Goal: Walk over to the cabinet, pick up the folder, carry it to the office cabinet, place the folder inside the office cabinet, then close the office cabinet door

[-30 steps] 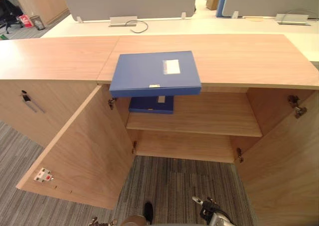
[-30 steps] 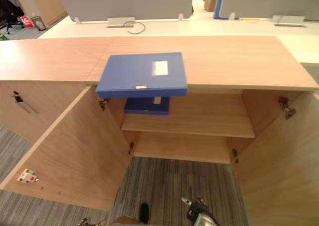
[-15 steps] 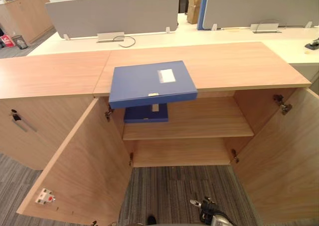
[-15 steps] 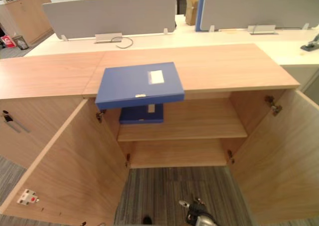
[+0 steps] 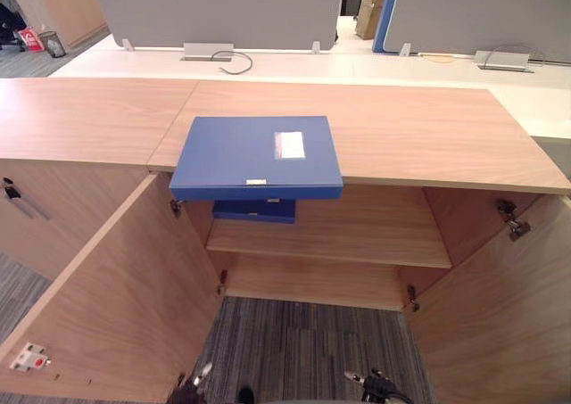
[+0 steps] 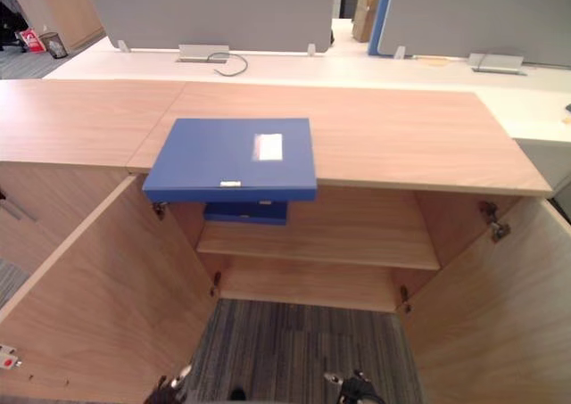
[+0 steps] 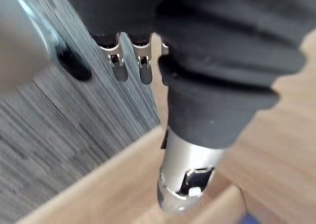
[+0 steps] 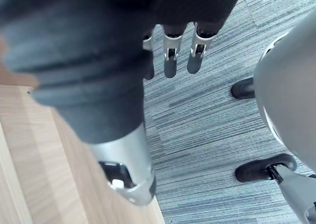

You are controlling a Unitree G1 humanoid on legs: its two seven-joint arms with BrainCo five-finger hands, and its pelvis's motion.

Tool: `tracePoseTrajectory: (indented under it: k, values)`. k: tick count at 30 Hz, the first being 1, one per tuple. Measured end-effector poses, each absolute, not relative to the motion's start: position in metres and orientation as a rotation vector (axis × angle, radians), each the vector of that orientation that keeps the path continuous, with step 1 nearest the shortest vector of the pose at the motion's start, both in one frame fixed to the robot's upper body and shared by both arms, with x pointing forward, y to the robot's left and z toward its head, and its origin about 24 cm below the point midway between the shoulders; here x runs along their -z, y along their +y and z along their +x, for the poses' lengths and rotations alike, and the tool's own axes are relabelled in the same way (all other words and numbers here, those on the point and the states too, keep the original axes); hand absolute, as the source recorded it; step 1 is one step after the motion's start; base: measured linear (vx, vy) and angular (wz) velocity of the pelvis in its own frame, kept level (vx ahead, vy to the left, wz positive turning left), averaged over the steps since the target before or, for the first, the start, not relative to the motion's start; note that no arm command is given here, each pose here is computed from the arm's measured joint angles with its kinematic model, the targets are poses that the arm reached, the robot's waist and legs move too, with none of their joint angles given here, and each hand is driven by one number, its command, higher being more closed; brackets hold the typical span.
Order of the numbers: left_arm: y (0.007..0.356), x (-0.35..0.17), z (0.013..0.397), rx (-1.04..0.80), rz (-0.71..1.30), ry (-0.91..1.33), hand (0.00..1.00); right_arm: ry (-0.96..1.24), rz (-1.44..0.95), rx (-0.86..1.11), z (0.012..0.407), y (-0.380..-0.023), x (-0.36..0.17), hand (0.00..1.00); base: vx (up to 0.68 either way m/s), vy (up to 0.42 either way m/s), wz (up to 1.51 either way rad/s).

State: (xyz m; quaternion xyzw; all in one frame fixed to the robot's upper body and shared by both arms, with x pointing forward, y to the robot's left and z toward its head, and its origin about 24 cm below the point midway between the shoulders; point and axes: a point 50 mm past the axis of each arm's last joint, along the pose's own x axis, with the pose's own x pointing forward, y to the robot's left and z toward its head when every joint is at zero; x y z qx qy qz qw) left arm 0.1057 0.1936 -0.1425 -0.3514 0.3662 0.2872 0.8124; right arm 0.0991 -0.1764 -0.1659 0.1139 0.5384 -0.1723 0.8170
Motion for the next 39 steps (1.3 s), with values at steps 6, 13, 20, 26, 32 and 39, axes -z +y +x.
tracePoseTrajectory:
  k: [6, 13, 20, 26, 32, 39]
  values:
    - [0.167, 0.086, 0.167, -0.421, -0.872, 0.474, 0.00, 1.150, 0.196, 0.295, 0.109, -0.169, 0.165, 0.00, 0.01, -0.008, -0.04]
    - [0.190, 0.033, 0.182, -0.455, -0.859, 0.209, 0.00, 1.167, 0.175, 0.269, 0.107, -0.167, 0.166, 0.00, -0.08, 0.034, 0.03]
    - [0.239, -0.038, 0.178, -0.713, -0.646, -0.147, 0.00, 1.150, 0.170, 0.290, 0.103, -0.170, 0.164, 0.00, -0.16, 0.047, 0.04]
    - [0.260, -0.089, 0.153, -0.914, -0.323, -0.342, 0.00, 1.128, 0.188, 0.312, 0.102, -0.167, 0.163, 0.00, -0.02, 0.005, 0.15]
    - [0.244, -0.150, 0.143, -0.998, 0.010, -0.605, 0.00, 1.119, 0.192, 0.325, 0.102, -0.161, 0.163, 0.00, 0.04, -0.004, 0.11]
    - [0.176, -0.163, 0.199, -0.660, 0.309, -0.697, 0.00, 1.147, 0.134, 0.296, 0.103, -0.163, 0.166, 0.00, -0.03, -0.010, -0.14]
